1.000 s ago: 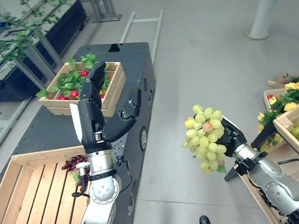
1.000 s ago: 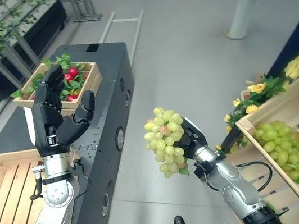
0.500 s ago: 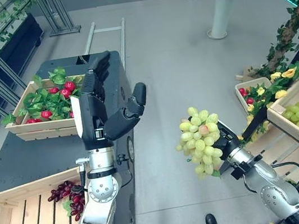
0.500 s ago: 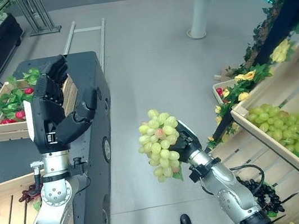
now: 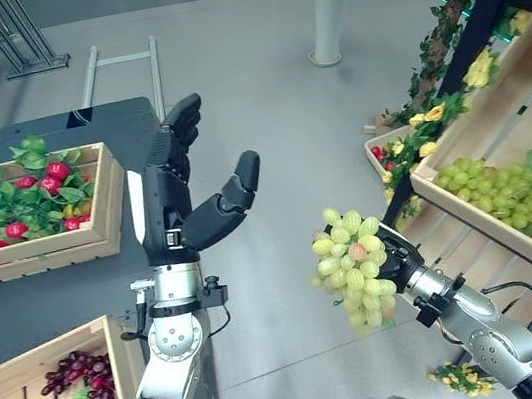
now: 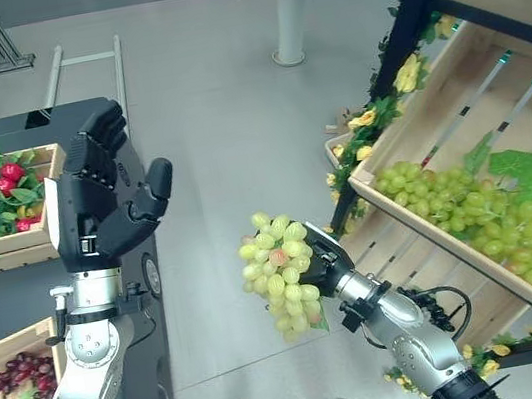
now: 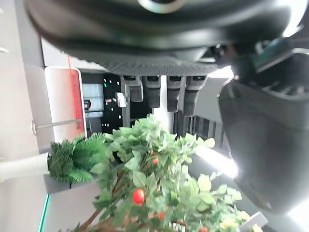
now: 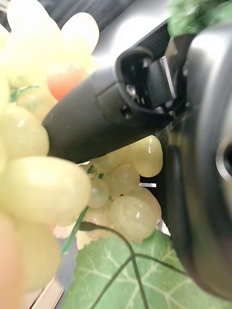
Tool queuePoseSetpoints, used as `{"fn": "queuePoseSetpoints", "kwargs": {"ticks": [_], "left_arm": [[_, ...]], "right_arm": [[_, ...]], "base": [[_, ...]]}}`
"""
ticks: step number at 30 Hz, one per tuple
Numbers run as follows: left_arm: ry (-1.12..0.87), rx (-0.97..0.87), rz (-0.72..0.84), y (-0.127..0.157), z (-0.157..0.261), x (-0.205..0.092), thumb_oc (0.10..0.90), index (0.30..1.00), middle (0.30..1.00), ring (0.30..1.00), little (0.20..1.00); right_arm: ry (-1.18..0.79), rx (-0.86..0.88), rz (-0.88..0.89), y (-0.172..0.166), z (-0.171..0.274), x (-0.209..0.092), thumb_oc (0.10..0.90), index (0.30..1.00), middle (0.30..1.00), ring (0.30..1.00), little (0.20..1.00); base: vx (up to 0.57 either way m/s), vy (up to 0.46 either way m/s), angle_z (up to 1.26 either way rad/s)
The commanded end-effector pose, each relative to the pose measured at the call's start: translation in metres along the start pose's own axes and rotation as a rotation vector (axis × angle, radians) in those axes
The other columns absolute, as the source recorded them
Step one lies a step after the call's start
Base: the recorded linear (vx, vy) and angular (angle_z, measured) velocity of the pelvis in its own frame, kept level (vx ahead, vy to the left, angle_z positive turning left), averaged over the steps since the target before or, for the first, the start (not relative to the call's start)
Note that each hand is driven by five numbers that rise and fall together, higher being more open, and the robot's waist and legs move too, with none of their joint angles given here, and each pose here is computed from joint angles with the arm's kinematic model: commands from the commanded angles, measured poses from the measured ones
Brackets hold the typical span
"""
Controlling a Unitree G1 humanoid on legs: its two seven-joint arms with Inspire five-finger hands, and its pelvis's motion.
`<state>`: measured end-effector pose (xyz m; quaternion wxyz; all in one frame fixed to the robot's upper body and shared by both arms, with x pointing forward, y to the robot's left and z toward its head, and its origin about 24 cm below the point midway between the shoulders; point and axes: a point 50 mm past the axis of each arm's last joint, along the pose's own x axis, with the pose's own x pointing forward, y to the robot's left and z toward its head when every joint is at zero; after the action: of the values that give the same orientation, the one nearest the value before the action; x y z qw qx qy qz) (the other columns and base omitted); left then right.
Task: Pick up the fruits from the basket on one side to the basket on the other side
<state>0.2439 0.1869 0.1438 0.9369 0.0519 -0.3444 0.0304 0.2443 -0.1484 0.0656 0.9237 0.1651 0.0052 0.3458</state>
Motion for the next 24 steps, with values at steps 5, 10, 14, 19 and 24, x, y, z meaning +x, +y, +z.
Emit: {"fn": "queuePoseSetpoints", "kwargs": {"ticks": [5, 10, 14, 19, 24], "left_arm": [[-0.244, -0.004, 0.034, -0.009, 0.030, 0.025, 0.800, 0.900, 0.900, 0.900, 0.900], [-0.248, 0.034, 0.109, -0.006, 0.026, 0.027, 0.800, 0.900, 0.900, 0.900, 0.900], [-0.247, 0.034, 0.108, -0.003, 0.028, 0.029, 0.800, 0.900, 0.900, 0.900, 0.900], [-0.245, 0.013, 0.077, -0.009, 0.028, 0.032, 0.800, 0.900, 0.900, 0.900, 0.900], [-0.242, 0.006, 0.082, -0.008, 0.028, 0.035, 0.800, 0.900, 0.900, 0.900, 0.900]], "right_arm": [[-0.315, -0.079, 0.388, 0.045, 0.078, 0.039, 0.400, 0.300, 0.300, 0.300, 0.300], [-0.241, -0.089, 0.582, 0.056, 0.083, 0.033, 0.400, 0.300, 0.300, 0.300, 0.300], [-0.343, -0.070, 0.687, 0.061, 0.110, 0.030, 0.400, 0.300, 0.300, 0.300, 0.300], [-0.529, -0.007, 0.680, 0.063, 0.134, 0.028, 0.400, 0.300, 0.300, 0.300, 0.300], [-0.676, 0.081, 0.654, 0.067, 0.148, 0.026, 0.400, 0.300, 0.300, 0.300, 0.300]], "base": [[-0.12, -0.236, -0.80], [-0.10, -0.190, -0.36], [-0.08, -0.123, -0.16], [-0.05, 0.003, -0.06], [-0.01, 0.028, 0.05]]}}
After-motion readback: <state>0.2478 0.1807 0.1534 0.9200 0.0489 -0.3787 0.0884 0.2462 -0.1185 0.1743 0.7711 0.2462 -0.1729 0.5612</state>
